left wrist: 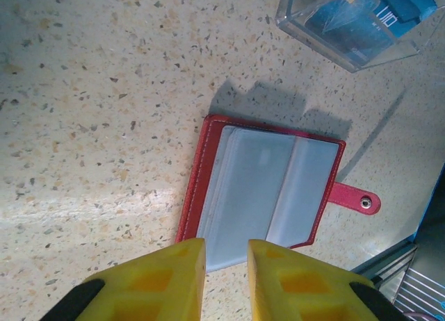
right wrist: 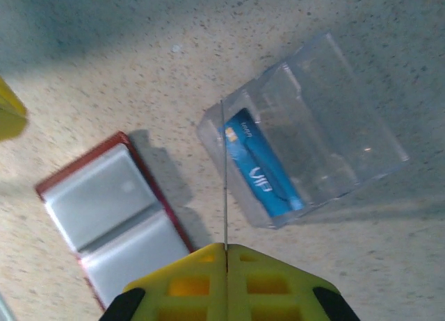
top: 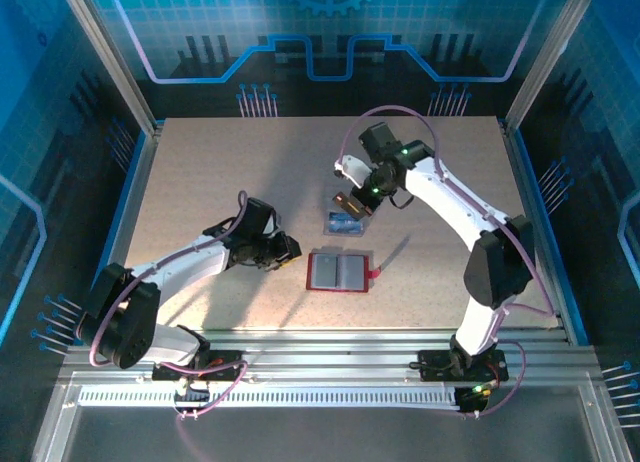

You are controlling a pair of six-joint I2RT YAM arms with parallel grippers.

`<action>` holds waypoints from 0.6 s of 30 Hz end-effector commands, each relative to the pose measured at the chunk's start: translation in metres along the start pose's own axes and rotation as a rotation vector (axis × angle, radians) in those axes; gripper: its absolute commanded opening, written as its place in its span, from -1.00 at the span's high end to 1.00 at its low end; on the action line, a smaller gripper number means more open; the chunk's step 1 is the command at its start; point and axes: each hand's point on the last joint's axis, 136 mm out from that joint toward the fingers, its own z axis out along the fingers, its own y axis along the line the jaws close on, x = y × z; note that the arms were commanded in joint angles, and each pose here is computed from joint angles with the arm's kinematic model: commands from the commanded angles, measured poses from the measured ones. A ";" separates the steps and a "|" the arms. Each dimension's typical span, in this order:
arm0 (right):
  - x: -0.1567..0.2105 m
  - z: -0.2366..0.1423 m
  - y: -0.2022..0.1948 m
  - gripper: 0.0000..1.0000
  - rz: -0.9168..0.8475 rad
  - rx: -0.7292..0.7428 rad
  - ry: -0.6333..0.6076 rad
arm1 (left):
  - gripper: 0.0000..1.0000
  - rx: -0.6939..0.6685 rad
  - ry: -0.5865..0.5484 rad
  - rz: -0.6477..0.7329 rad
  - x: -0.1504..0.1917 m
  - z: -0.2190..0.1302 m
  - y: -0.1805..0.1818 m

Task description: Take the credit cards out of the card holder

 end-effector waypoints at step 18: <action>-0.006 0.030 -0.042 1.00 -0.395 -0.044 0.207 | 0.52 -0.032 -0.027 -0.046 -0.003 -0.011 0.014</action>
